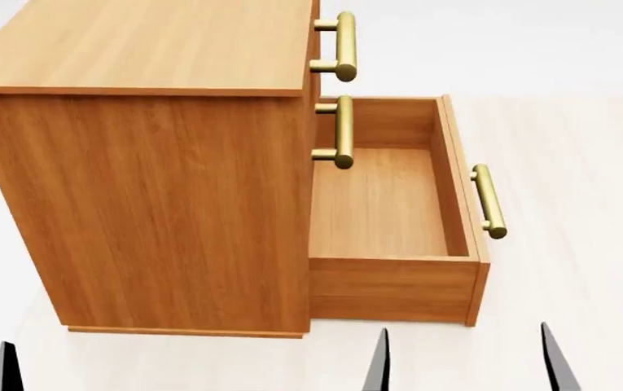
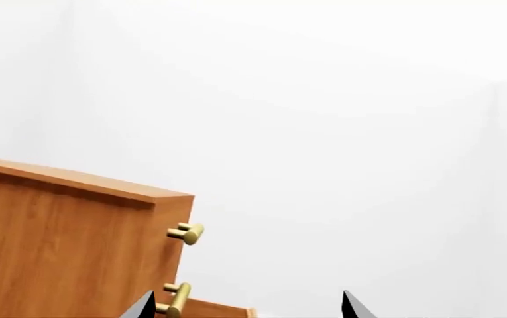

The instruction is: Close the bottom drawer of the cabinet.

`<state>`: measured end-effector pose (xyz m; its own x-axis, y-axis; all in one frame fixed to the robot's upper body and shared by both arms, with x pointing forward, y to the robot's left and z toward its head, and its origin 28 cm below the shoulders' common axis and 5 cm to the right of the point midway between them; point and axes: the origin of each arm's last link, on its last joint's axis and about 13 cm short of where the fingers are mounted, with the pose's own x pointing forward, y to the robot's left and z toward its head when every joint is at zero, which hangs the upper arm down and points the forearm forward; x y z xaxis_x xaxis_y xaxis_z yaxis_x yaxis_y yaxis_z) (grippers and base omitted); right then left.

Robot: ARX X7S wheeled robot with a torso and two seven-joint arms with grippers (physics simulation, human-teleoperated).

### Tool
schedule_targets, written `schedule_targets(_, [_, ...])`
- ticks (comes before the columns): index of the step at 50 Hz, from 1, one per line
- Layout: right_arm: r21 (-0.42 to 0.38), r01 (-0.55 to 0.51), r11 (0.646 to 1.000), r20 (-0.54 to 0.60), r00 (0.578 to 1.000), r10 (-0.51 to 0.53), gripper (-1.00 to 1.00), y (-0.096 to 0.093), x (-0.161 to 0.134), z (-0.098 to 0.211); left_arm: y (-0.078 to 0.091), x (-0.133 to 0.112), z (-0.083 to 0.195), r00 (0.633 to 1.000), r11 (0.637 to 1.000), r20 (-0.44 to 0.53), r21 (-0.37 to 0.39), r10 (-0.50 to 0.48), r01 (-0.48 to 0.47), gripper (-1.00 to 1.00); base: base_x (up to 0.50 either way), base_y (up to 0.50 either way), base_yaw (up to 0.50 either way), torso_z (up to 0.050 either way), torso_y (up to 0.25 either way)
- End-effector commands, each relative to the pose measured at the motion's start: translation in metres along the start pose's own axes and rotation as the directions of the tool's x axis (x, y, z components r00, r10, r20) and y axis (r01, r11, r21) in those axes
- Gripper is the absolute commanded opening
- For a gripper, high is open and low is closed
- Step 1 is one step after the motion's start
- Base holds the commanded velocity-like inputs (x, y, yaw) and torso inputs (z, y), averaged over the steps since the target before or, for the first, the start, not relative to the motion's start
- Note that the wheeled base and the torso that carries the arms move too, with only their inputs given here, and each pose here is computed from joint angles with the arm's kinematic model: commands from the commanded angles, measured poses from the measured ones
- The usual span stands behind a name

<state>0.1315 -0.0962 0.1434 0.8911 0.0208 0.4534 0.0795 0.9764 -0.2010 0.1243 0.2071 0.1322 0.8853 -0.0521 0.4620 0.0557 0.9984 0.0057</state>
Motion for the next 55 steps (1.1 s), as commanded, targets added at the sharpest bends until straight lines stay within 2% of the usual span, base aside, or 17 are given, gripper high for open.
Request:
schedule_targets(1, [-0.014, 0.014, 1.000, -0.004, 1.000, -0.014, 1.00, 0.000, 0.000, 0.001, 0.000, 0.000, 0.000, 1.000, 1.000, 0.000, 0.002, 0.000, 0.000, 1.00, 0.00, 0.00, 0.00, 0.000, 0.000])
schedule_targets(8, [-0.021, 0.015, 1.000, -0.004, 1.000, -0.015, 1.00, 0.000, 0.000, 0.000, 0.000, 0.000, 0.000, 1.000, 1.000, -0.001, 0.001, -0.002, 0.002, 1.00, 0.00, 0.00, 0.00, 0.000, 0.000])
schedule_targets(22, [0.021, -0.041, 0.999, 0.000, 0.999, 0.041, 1.00, 0.000, 0.000, 0.000, -0.001, 0.001, 0.000, 1.000, 1.000, -0.006, 0.001, -0.003, 0.003, 1.00, 0.00, 0.00, 0.00, 0.000, 0.000])
schedule_targets(34, [0.035, -0.042, 0.999, -0.005, 0.999, 0.042, 1.00, -0.001, -0.001, -0.003, -0.001, 0.001, -0.001, 1.000, 1.000, -0.009, 0.003, -0.003, 0.003, 1.00, 0.20, 0.00, 0.00, 0.000, 0.000])
schedule_targets(42, [0.009, 0.004, 1.000, -0.028, 1.000, -0.004, 1.00, -0.002, 0.002, -0.003, -0.001, 0.001, -0.002, 1.000, 1.000, -0.011, 0.004, -0.002, 0.002, 1.00, 0.19, 0.00, 0.00, 0.000, 0.002])
schedule_targets(43, [-0.026, 0.026, 0.999, -0.012, 1.000, -0.026, 1.00, -0.002, 0.002, -0.003, -0.001, 0.001, -0.002, 1.000, 1.000, -0.009, 0.003, -0.002, 0.002, 1.00, 0.00, 0.00, 0.00, 0.000, 0.000])
schedule_targets(46, [-0.006, 0.013, 1.000, -0.017, 1.000, -0.013, 1.00, -0.002, 0.002, -0.002, 0.000, 0.001, -0.002, 1.000, 1.000, -0.011, 0.004, 0.000, 0.001, 1.00, 0.00, 0.00, 0.00, 0.000, 0.000])
schedule_targets(55, [-0.043, 0.034, 0.999, -0.015, 0.999, -0.034, 1.00, -0.011, 0.003, 0.004, 0.000, 0.001, -0.003, 1.000, 1.000, -0.012, 0.005, -0.001, 0.001, 1.00, 0.00, 0.00, 0.00, 0.000, 0.000])
